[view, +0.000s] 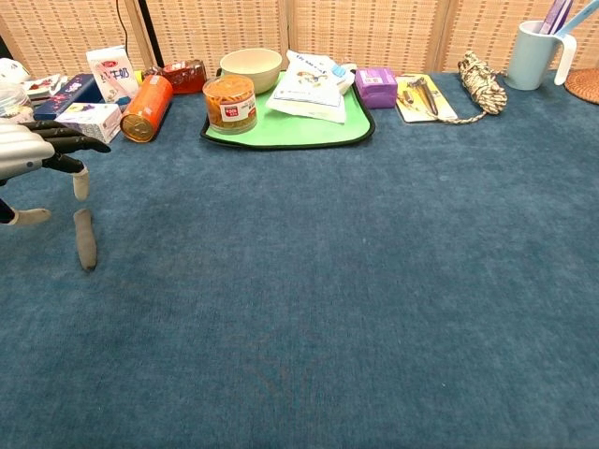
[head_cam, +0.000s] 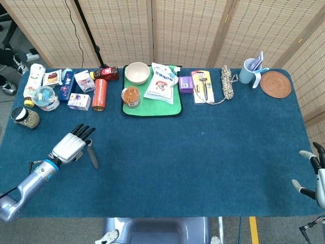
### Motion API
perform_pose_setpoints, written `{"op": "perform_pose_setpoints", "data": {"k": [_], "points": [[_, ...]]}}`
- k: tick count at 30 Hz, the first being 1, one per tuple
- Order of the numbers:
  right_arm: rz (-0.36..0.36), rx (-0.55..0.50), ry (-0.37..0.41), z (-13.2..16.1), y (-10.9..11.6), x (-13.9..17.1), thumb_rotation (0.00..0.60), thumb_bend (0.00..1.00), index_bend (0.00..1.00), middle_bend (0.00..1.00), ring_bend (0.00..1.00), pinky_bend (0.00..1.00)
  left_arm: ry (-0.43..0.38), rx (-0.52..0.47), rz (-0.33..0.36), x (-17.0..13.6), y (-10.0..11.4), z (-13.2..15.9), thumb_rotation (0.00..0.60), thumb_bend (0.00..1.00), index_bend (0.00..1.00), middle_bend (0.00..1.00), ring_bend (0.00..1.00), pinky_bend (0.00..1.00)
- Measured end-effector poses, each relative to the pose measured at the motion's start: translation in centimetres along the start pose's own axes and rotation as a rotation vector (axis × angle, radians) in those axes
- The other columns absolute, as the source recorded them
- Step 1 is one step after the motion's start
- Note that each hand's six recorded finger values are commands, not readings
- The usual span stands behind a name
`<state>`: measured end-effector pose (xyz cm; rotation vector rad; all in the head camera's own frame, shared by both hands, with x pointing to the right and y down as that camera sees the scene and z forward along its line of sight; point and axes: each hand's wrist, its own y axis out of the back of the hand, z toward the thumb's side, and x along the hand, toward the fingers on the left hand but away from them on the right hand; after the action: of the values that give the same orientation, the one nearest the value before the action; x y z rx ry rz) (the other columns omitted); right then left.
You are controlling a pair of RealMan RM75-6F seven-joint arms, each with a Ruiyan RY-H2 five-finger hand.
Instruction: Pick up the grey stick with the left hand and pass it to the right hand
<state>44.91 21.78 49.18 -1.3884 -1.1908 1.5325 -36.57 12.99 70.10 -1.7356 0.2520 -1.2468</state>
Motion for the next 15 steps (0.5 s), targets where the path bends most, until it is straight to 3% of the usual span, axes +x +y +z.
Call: {"op": "perform_pose_setpoints", "data": {"k": [15], "points": [[-0.010,0.009,-0.028,-0.9,0.6,0.8,0.600,0.16,0.27,0.09,0.17,0.15,0.011,-0.044,-0.009,1.2,-1.3,0.9,0.600,0.35,0.39,0.06,0.00,0.00]]}}
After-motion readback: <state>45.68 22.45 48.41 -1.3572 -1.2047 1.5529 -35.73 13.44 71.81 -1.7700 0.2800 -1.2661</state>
